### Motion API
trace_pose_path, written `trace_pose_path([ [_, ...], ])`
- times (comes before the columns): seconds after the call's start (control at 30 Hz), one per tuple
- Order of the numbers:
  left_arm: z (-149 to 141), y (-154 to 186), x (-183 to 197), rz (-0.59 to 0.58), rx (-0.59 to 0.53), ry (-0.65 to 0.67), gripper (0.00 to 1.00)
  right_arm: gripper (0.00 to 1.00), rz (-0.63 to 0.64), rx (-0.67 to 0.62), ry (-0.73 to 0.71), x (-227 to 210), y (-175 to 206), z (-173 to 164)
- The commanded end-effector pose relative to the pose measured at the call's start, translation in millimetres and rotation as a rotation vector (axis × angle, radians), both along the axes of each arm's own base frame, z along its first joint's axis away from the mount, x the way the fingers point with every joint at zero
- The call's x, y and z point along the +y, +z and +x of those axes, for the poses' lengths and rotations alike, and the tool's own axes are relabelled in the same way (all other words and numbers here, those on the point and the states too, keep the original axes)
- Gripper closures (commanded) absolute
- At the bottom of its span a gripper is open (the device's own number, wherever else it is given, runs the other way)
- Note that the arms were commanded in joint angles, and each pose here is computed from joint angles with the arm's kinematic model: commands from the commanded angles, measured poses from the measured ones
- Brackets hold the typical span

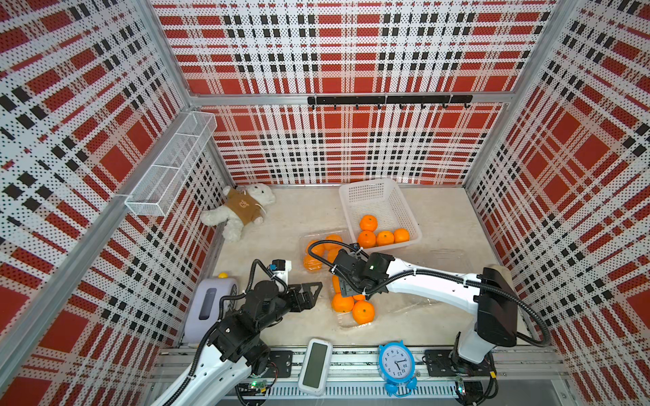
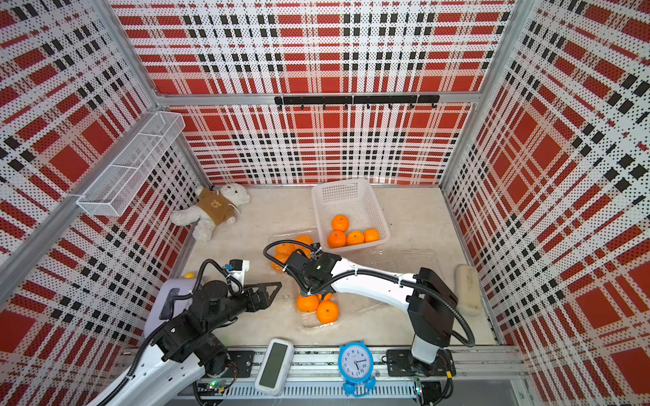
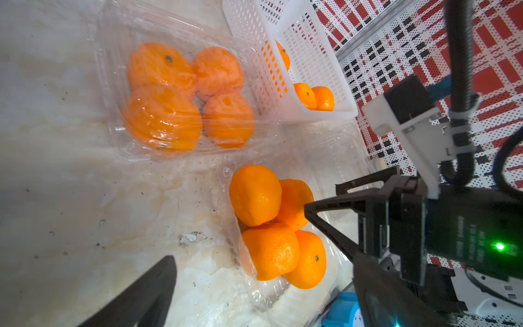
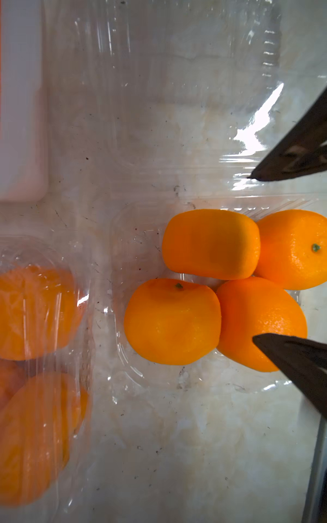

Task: Take oranges out of containers
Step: Pick up the orange from the packing box.

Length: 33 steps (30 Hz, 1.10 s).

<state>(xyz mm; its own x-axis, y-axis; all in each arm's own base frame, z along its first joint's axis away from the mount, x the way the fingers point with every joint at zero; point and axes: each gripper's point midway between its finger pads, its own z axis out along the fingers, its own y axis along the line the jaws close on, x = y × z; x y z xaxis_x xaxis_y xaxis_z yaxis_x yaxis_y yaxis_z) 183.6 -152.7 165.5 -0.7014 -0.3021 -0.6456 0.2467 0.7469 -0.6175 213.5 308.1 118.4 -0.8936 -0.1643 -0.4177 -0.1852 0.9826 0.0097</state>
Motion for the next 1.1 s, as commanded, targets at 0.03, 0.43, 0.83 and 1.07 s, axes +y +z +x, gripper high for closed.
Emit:
trace_pose_path([
  [0.03, -4, 18, 8, 0.002, -0.02, 0.019, 0.0, 0.18, 0.027, 0.003, -0.064, -2, -15, 6],
  [0.43, -11, 69, 26, 0.05, -0.125, 0.037, 0.01, 0.32, 0.053, 0.041, -0.067, -1, -43, 14],
  [0.83, -12, 96, 45, 0.258, -0.228, 0.016, 0.0, 0.57, 0.014, 0.04, -0.026, 6, -35, 21],
  [1.07, -8, 95, 41, 0.26, -0.253, 0.004, 0.01, 0.62, 0.064, -0.08, 0.069, 4, 65, 41],
])
